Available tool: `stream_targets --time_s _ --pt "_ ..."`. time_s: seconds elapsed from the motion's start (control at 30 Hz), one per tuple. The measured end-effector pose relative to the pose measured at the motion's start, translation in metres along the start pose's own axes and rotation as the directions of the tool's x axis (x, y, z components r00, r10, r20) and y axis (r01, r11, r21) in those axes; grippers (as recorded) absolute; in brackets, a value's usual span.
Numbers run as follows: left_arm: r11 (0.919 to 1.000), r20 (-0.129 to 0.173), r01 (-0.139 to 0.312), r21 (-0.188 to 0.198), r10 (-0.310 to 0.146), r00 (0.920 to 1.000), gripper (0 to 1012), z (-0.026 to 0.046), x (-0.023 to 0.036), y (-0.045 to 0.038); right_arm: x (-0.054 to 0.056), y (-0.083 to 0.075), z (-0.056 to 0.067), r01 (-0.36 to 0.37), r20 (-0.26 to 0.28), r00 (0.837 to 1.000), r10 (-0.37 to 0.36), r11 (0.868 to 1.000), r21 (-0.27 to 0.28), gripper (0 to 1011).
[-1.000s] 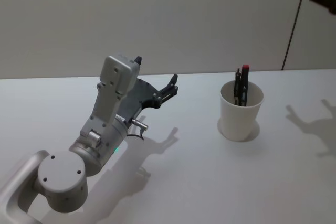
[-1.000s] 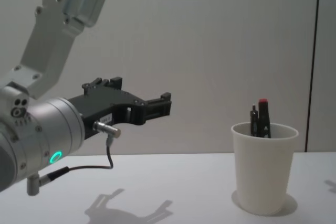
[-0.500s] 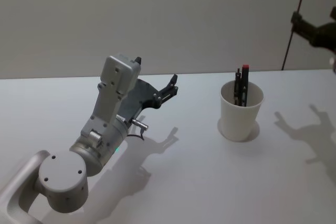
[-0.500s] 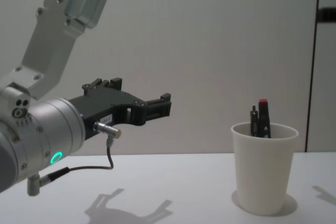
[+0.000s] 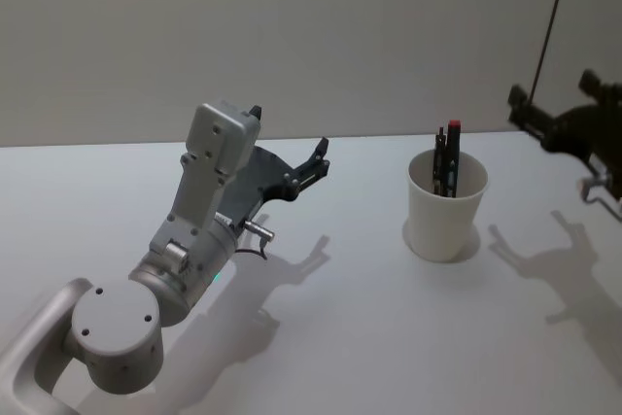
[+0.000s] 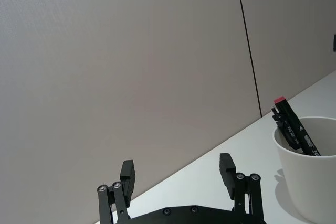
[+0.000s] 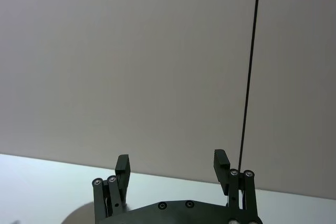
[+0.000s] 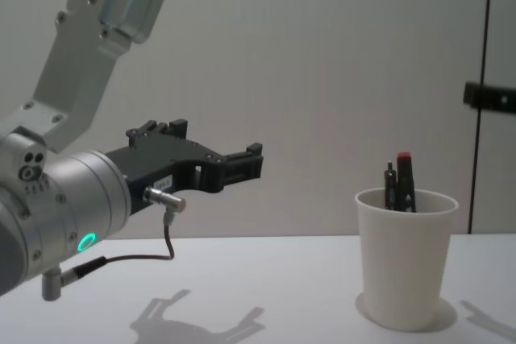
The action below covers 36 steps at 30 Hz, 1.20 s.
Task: Place the pen into the pen holder.
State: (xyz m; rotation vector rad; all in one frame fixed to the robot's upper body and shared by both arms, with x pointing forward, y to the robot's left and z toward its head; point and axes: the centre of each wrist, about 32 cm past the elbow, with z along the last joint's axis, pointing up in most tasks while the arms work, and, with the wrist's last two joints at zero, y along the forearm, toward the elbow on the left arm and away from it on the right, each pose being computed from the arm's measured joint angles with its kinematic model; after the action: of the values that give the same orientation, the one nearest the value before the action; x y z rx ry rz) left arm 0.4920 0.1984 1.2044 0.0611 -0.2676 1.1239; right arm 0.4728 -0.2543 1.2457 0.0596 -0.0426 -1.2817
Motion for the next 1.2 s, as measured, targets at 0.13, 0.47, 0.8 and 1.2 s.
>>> stream_targets --time_s 0.13,0.47,0.8,1.2 --pt "1.0 0.0 0.0 0.0 0.0 1.0 1001 0.0 0.0 0.0 -0.005 -0.006 -0.014 -0.012 0.009 1.0 0.012 1.0 0.001 1001" --pt "1.0 0.0 0.0 0.0 0.0 1.0 1001 0.0 0.0 0.0 -0.02 -0.022 -0.046 -0.042 0.033 0.999 0.042 0.999 -0.005 1001" --pt "1.0 0.0 0.0 0.0 0.0 1.0 1001 0.0 0.0 0.0 -0.024 -0.027 -0.055 -0.051 0.041 0.998 0.052 0.999 -0.009 1001" --pt "1.0 0.0 0.0 0.0 0.0 1.0 1001 0.0 0.0 0.0 -0.024 -0.027 -0.056 -0.052 0.041 0.998 0.052 0.999 -0.009 1001"
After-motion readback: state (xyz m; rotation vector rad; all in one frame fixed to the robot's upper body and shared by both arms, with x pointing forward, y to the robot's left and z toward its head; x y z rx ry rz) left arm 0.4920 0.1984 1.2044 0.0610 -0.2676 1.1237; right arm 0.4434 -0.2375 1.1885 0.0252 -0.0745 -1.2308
